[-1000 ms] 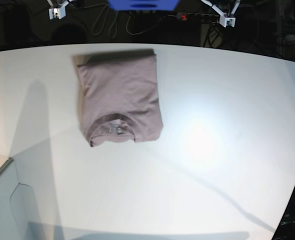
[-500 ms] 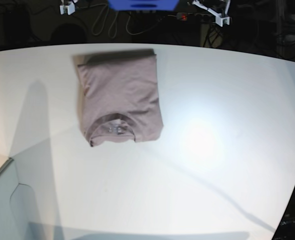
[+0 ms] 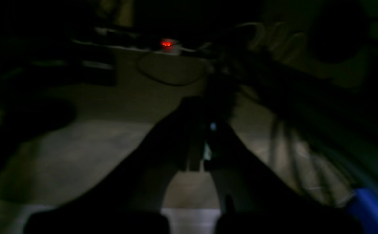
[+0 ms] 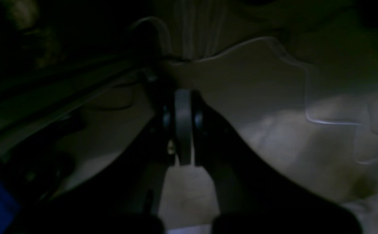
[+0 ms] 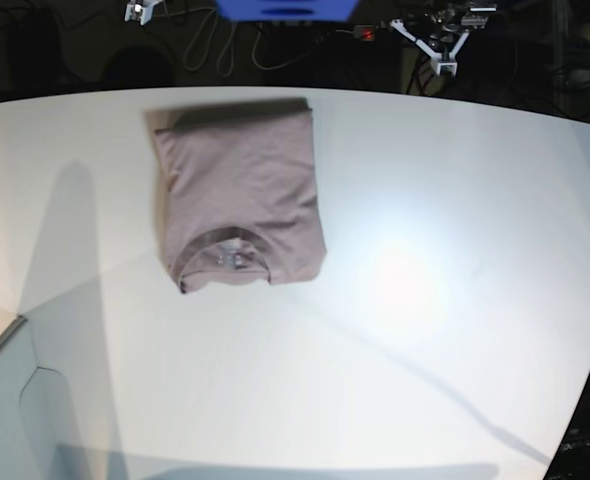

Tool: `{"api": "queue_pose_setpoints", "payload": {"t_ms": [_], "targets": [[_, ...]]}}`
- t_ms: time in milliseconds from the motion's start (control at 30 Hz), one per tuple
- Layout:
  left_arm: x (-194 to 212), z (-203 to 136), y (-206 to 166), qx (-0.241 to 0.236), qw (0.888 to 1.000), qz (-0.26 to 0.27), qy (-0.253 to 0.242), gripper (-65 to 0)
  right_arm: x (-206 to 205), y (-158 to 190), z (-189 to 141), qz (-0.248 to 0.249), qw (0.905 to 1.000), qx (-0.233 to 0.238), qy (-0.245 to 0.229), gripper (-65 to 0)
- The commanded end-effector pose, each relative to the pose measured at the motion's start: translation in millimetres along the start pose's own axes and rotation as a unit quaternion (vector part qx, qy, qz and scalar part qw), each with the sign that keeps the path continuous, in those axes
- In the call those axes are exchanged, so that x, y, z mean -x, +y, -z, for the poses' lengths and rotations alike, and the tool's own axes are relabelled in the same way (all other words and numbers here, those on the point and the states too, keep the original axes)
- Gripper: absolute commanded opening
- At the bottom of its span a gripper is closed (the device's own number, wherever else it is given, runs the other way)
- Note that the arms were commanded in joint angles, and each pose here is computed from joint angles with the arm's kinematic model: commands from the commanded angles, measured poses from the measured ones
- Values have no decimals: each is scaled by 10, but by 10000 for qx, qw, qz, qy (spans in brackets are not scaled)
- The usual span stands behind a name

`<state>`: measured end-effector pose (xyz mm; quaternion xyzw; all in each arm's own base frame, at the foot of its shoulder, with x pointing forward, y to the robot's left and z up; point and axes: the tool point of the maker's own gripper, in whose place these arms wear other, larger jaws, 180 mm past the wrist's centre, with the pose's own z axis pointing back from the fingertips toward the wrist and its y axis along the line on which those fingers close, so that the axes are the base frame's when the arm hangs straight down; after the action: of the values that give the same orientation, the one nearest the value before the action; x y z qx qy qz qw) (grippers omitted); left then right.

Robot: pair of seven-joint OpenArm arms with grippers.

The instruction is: Layout the t-shirt on the table in an organized manner, then fold the t-shirt properly

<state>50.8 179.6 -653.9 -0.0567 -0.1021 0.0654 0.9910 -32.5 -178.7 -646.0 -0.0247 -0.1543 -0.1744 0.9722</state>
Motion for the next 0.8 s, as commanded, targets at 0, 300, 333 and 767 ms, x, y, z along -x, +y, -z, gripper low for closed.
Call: {"api": "queue_pose_setpoints", "payload": {"t_ms": [0, 300, 333, 767], "targets": [[-100, 15, -58, 92, 9999, 106, -98, -650, -1, -49, -2, -52, 9998, 209, -40, -650], [-66, 29, -119, 117, 9997, 205, -38, -650, 46, -67, -18, -284, 9948, 983, 23, -650], [-56, 28, -118, 117, 9997, 204, -30, -650, 50, -63, -19, -286, 9947, 991, 25, -650], [-79, 27, -117, 136, 9995, 296, -45, -650, -84, -170, 17, -1273, 9891, 746, -34, -650]]}}
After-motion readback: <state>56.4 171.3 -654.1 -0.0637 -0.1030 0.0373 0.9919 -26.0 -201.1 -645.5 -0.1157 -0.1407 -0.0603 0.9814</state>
